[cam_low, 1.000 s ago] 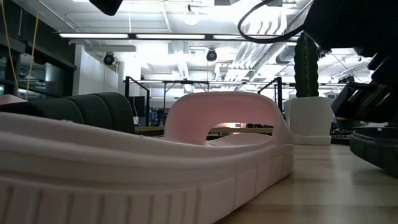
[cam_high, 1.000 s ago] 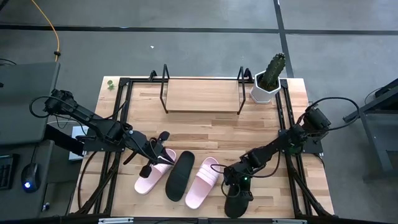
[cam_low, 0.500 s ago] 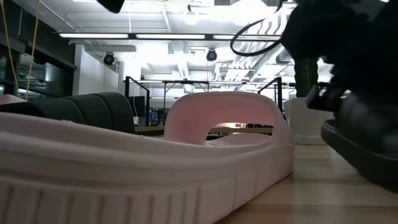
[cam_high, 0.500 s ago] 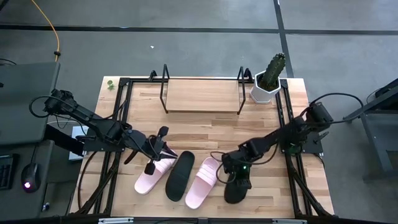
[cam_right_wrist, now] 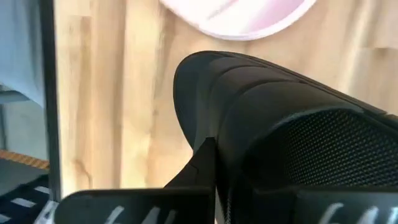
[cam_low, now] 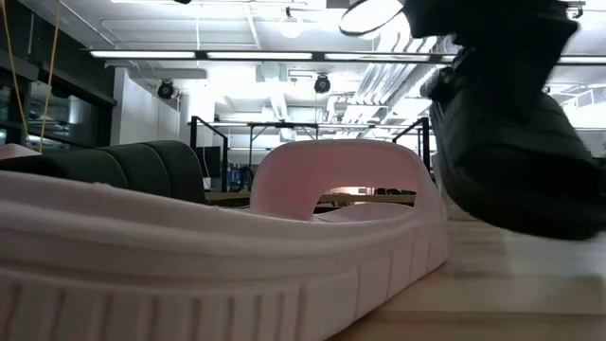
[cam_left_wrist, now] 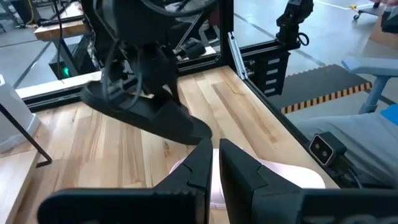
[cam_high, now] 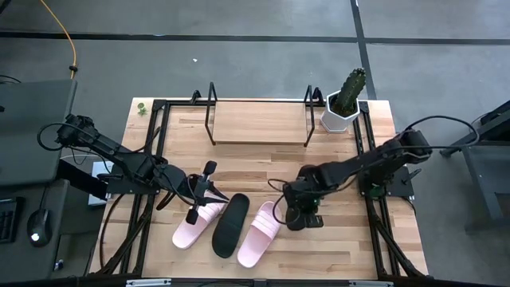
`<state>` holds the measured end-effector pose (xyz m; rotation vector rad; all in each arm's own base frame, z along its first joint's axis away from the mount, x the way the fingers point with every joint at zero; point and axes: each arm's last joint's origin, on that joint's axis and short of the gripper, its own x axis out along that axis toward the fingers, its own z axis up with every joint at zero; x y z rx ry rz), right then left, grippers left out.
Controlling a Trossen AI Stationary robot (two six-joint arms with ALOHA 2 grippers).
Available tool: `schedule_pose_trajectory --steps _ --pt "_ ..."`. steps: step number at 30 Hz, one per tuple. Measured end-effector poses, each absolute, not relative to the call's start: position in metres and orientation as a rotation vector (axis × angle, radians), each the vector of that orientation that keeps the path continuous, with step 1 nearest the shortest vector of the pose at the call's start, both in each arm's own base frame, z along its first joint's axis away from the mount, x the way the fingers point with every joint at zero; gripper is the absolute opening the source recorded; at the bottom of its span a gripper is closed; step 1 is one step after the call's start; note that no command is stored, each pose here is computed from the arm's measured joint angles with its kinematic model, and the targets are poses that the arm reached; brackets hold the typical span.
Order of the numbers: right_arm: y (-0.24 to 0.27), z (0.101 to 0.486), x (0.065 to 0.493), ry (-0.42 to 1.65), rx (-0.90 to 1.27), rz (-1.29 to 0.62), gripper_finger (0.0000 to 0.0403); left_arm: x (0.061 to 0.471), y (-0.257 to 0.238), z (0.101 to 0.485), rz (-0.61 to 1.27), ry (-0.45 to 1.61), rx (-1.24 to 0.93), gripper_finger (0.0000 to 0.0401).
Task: Pick and place slides into the shelf
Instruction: Put the right black slide on the shelf
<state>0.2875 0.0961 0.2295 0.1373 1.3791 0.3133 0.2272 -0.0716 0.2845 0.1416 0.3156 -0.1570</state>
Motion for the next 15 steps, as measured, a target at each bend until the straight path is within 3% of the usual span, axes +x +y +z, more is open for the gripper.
schedule_pose_trajectory --steps 15 --pt "0.049 0.26 0.298 1.373 0.033 0.312 0.0 0.227 -0.071 0.284 -0.132 0.317 0.146 0.0019"
